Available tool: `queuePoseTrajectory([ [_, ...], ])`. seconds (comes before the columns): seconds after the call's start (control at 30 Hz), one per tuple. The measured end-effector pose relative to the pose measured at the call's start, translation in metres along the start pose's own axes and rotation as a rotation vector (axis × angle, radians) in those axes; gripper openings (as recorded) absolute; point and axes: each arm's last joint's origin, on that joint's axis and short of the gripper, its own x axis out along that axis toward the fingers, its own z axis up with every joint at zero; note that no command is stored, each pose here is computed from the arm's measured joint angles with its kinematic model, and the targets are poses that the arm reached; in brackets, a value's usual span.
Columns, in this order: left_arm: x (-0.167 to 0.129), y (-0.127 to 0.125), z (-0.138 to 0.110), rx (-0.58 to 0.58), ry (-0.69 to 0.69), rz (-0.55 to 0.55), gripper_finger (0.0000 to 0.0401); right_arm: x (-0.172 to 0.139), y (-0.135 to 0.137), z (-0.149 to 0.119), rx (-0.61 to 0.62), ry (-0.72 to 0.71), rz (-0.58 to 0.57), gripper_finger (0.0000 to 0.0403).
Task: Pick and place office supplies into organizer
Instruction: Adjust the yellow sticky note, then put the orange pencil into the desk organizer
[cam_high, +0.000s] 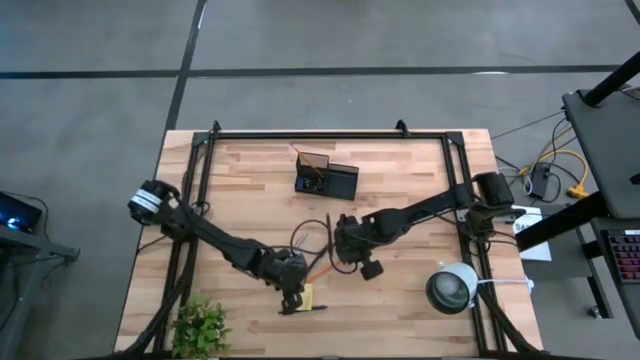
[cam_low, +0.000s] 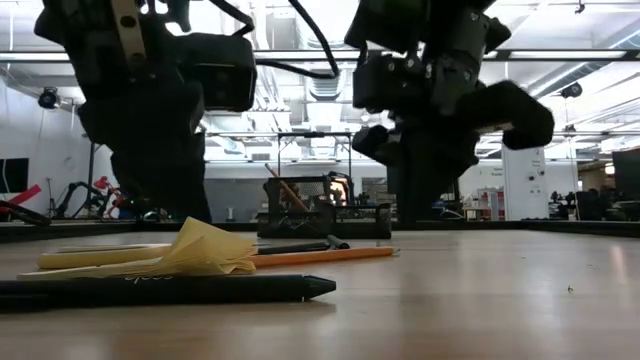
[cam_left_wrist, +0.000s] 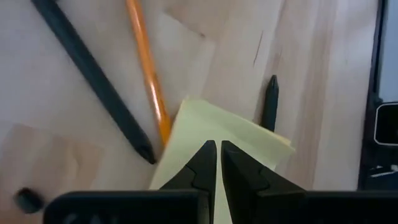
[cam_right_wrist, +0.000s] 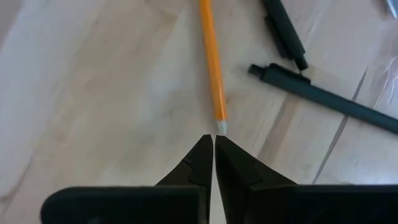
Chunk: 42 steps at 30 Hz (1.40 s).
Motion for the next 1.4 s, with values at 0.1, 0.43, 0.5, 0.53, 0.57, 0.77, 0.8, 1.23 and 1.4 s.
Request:
queuePoseTrajectory([
  [0.1, 0.008, -0.009, -0.003, 0.003, 0.012, -0.009, 0.0008, 0.003, 0.0, -0.001, 0.004, 0.007, 0.001, 0.0009],
  [0.43, 0.02, -0.025, -0.021, -0.021, 0.06, -0.023, 0.0008, 0.005, -0.001, 0.003, -0.005, -0.027, -0.008, 0.0009],
  [0.5, 0.02, -0.026, -0.026, -0.03, 0.071, -0.022, 0.0008, 0.005, -0.001, 0.003, -0.006, -0.028, -0.008, 0.0009],
  [0.53, 0.02, -0.026, -0.027, -0.037, 0.074, -0.021, 0.0008, 0.005, -0.001, 0.003, -0.007, -0.033, -0.009, 0.0009],
  [0.57, 0.02, -0.027, -0.027, -0.038, 0.075, -0.022, 0.0008, 0.005, -0.002, 0.004, -0.008, -0.037, -0.01, 0.0009],
  [0.77, 0.017, -0.033, -0.035, -0.045, 0.121, -0.053, 0.0008, 0.005, -0.002, 0.006, -0.009, -0.058, -0.015, 0.0009],
  [0.8, 0.015, -0.035, -0.036, -0.051, 0.122, -0.06, 0.0008, 0.005, -0.002, 0.006, -0.008, -0.064, -0.017, 0.0009],
  [1.23, -0.004, -0.042, -0.031, -0.086, 0.081, -0.086, 0.0008, 0.006, -0.003, 0.008, -0.003, -0.098, -0.025, 0.0009],
  [1.4, -0.005, -0.039, -0.031, -0.087, 0.07, -0.054, 0.0008, 0.008, -0.002, 0.006, -0.002, -0.103, -0.024, 0.0009],
])
